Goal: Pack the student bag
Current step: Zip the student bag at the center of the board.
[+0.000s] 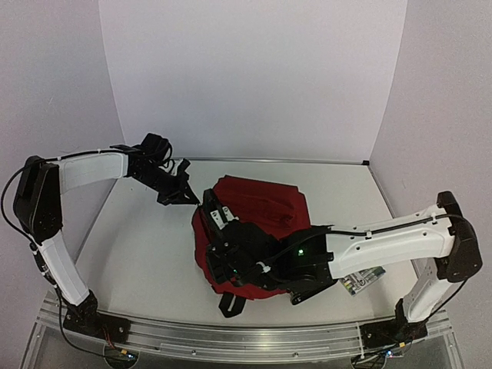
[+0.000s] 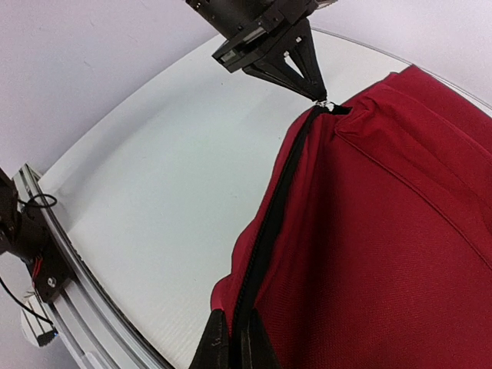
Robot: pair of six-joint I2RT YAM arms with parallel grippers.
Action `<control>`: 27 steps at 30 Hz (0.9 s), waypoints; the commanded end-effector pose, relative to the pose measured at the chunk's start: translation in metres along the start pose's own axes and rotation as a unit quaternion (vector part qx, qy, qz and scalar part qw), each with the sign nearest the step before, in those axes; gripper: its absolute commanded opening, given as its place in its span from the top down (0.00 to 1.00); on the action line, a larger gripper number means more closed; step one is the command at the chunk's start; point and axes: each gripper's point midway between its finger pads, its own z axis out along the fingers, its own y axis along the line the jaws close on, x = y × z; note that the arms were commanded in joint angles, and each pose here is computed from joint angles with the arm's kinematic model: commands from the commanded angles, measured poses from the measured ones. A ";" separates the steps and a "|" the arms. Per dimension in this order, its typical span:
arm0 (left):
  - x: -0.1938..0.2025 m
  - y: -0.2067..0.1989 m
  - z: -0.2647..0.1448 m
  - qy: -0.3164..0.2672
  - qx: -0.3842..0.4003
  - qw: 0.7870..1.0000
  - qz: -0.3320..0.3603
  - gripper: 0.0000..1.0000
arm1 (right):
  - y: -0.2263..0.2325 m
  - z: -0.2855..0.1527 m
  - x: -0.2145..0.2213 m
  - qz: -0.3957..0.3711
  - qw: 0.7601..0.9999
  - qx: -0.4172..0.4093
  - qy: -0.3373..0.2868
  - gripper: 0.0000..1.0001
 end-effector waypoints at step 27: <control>0.073 0.046 -0.139 -0.177 -0.071 0.961 -0.201 0.09 | -0.002 0.085 -0.139 0.066 0.991 0.004 -0.115 0.11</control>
